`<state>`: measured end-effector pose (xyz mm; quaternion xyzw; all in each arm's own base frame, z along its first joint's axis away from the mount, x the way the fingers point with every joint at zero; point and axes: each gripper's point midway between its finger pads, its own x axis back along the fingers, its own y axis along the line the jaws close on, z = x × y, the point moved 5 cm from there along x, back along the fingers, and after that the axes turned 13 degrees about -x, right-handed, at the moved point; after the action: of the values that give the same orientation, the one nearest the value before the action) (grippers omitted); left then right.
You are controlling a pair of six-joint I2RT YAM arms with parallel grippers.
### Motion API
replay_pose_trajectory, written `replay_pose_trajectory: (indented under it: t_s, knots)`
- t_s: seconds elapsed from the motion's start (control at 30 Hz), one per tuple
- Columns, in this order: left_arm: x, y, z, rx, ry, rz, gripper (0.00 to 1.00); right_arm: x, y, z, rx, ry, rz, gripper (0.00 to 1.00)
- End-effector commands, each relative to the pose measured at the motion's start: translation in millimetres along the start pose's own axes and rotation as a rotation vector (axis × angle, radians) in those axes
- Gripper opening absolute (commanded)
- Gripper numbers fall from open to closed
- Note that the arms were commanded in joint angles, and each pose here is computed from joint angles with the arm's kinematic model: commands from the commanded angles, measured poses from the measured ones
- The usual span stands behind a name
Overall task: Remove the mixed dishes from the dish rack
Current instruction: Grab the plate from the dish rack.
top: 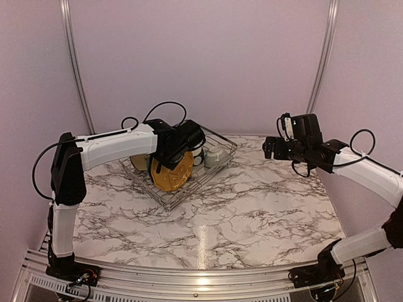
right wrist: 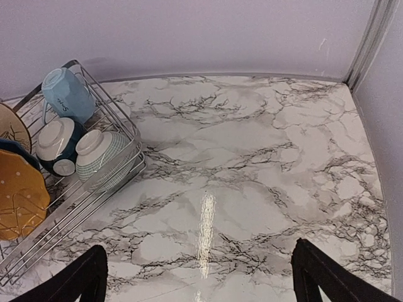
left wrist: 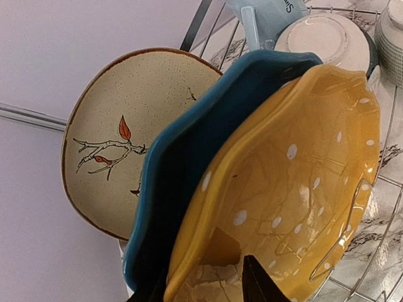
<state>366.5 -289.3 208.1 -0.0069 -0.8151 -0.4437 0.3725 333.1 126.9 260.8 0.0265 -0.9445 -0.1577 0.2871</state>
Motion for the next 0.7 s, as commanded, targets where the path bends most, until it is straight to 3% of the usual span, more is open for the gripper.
replay_pose_trajectory:
  t_s: [0.0,0.4,0.6,0.67]
  knots:
    - [-6.8,15.5,5.4,-0.026,0.049,-0.117,0.38,1.8,-1.5,-2.1,-0.023,-0.015,-0.016,0.99]
    - [-11.1,11.2,-1.8,-0.039,0.046,-0.089,0.17,1.7,-4.6,3.8,-0.028,-0.006,-0.014,0.98]
    - [10.7,22.4,-7.2,-0.035,0.005,-0.137,0.00,0.8,-4.0,3.9,-0.035,-0.012,-0.021,0.98]
    - [17.1,25.4,-8.9,-0.042,-0.007,-0.167,0.00,-0.2,-3.0,3.8,-0.037,-0.013,-0.026,0.98]
